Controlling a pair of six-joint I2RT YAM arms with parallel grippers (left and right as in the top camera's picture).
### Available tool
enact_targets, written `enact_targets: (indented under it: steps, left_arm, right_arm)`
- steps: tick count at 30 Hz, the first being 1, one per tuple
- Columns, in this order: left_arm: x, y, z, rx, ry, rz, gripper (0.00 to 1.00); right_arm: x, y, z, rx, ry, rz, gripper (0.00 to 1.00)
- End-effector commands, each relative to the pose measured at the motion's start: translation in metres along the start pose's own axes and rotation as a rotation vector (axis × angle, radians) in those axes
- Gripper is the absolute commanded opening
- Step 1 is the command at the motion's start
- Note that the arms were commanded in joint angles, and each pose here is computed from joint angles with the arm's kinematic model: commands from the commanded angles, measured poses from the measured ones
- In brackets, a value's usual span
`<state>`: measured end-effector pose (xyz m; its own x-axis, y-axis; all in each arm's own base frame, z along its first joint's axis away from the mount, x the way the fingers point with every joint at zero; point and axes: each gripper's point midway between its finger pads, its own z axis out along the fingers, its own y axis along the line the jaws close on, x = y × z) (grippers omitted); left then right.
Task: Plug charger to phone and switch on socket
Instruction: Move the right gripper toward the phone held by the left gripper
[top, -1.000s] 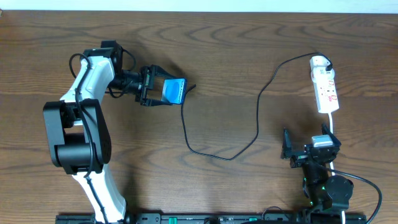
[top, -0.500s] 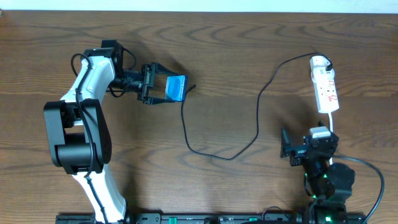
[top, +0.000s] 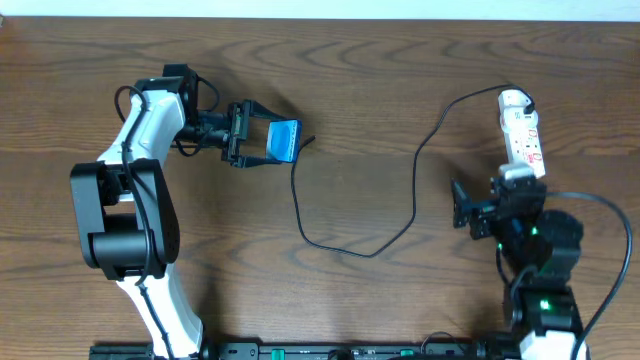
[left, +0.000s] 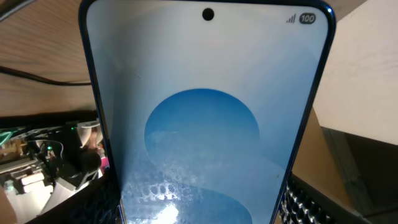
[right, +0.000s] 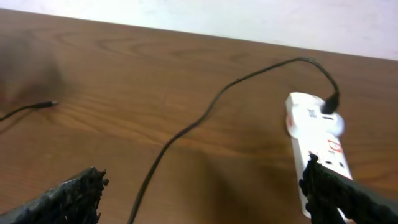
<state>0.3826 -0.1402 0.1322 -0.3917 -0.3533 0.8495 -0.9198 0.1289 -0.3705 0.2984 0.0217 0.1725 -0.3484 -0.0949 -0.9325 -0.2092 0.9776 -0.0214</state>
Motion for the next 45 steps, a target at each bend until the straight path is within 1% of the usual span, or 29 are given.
enact_targets:
  steps: [1, 5, 11, 19, 25, 29, 35, 39, 45]
  left_arm:
    - [0.022, -0.011, -0.005, 0.040, 0.045, 0.049, 0.43]
    - [0.022, -0.011, -0.005, 0.040, 0.046, 0.049, 0.43]
    - [0.022, -0.011, -0.005, 0.040, 0.046, 0.049, 0.43]
    - [0.022, -0.011, -0.005, 0.040, 0.046, 0.049, 0.43]
    - [0.022, -0.011, -0.005, 0.040, 0.046, 0.048, 0.43]
    - [0.022, -0.011, -0.005, 0.040, 0.046, 0.048, 0.43]
    - [0.022, -0.011, -0.005, 0.040, 0.046, 0.049, 0.43]
    - [0.021, -0.011, -0.005, 0.040, 0.044, 0.051, 0.43]
    - [0.018, -0.014, -0.005, 0.045, 0.032, 0.077, 0.43]
  right_arm:
    - [-0.017, 0.005, 0.009, -0.054, 0.003, -0.017, 0.99]
    - [-0.021, 0.012, 0.020, -0.121, 0.028, -0.006, 0.99]
    - [-0.026, 0.018, 0.028, -0.174, 0.039, 0.002, 0.99]
    - [-0.052, 0.027, 0.037, -0.279, 0.037, 0.015, 0.99]
    - [-0.072, 0.021, 0.035, -0.339, 0.053, 0.061, 0.99]
    - [-0.091, 0.014, 0.031, -0.424, 0.040, 0.114, 0.99]
    - [-0.109, 0.016, 0.036, -0.524, 0.033, 0.170, 0.99]
    - [-0.116, 0.015, 0.044, -0.563, 0.054, 0.193, 0.99]
    - [-0.117, 0.011, 0.058, -0.576, 0.118, 0.244, 0.99]
